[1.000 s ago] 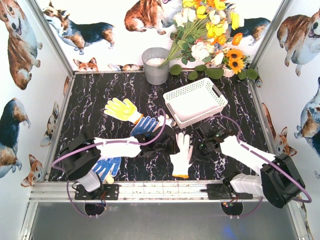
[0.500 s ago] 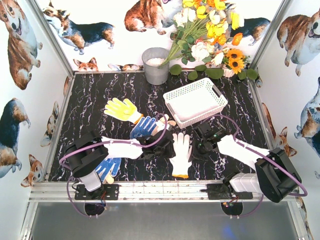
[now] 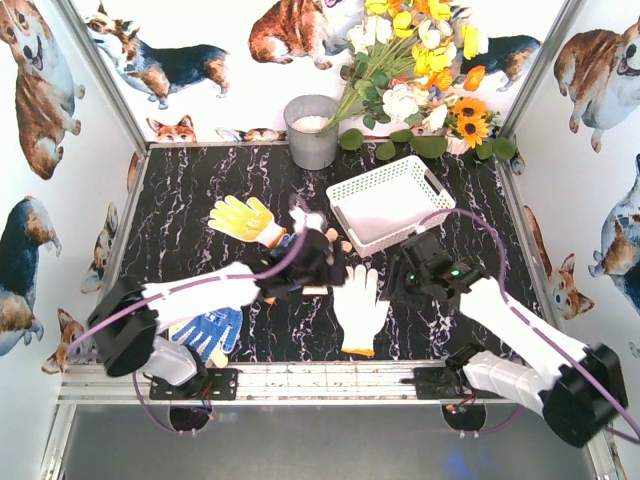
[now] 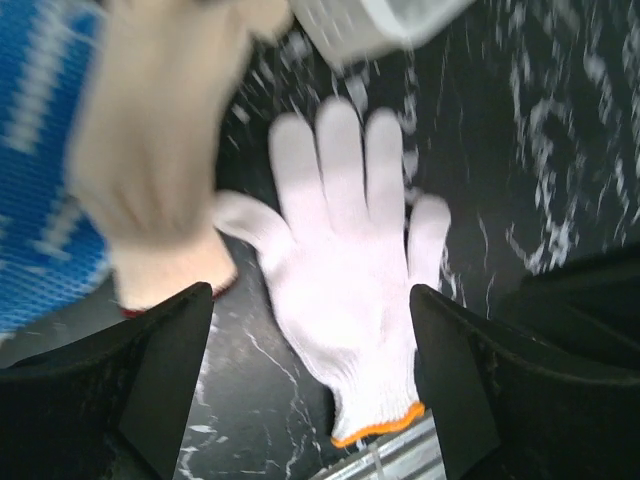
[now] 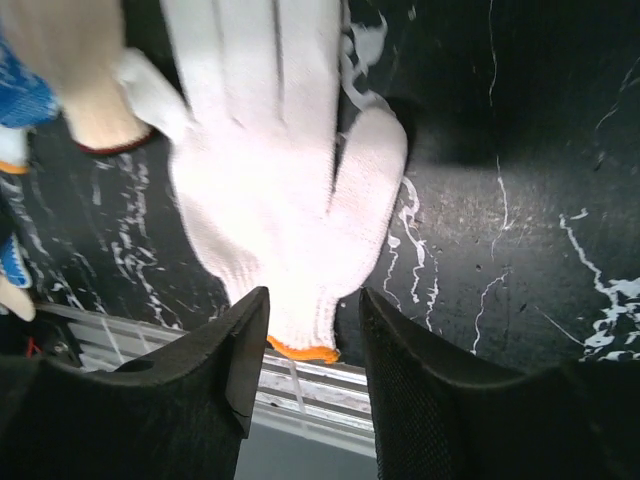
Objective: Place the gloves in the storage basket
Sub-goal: Move the glove to the center of the board.
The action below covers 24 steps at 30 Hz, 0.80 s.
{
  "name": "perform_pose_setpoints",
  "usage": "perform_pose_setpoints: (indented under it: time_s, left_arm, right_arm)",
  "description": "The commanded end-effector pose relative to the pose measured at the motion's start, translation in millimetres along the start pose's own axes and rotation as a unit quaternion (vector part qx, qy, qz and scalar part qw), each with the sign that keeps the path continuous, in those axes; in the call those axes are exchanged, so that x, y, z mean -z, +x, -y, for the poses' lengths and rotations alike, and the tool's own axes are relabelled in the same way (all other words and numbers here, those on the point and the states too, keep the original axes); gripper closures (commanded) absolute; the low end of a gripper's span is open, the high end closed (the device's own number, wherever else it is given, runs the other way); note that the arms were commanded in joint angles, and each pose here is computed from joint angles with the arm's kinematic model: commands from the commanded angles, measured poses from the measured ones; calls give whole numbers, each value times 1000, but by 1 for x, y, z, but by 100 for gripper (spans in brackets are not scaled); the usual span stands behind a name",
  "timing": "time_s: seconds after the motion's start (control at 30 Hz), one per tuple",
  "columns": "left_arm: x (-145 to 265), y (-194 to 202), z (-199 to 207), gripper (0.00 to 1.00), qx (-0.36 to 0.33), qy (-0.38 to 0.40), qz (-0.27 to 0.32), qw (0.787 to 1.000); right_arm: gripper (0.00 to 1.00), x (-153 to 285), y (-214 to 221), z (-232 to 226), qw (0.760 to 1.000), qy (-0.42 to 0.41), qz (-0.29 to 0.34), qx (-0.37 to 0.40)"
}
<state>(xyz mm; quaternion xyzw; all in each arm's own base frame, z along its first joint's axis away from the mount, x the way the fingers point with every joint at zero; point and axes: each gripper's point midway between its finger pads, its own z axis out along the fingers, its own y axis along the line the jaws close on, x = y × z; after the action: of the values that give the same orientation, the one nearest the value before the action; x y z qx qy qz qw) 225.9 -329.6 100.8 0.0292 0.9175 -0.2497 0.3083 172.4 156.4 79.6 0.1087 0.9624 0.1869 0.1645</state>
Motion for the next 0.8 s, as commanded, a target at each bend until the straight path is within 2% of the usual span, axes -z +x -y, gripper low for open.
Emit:
perform_pose_setpoints:
  time_s: [0.0,0.2,0.4,0.5,0.67,0.77]
  left_arm:
    - [23,-47,-59,24,3,-90,39,995]
    - [30,-78,-129,21,89,-157,64,981]
    - [14,-88,-187,24,167,-243,70,953]
    - [5,-95,-200,25,195,-273,85,938]
    - [-8,-97,-217,34,245,-305,114,913]
    - [-18,-105,-218,40,258,-292,134,911]
  right_arm:
    - [55,35,-32,-4,997,6,76,27]
    - [53,68,-60,-9,991,13,118,64]
    - [53,83,-71,-20,987,-2,129,95]
    - [53,88,-68,-29,987,-25,120,101]
    - [53,94,-56,-34,989,-42,94,103]
    - [53,99,-48,-32,990,-47,83,106]
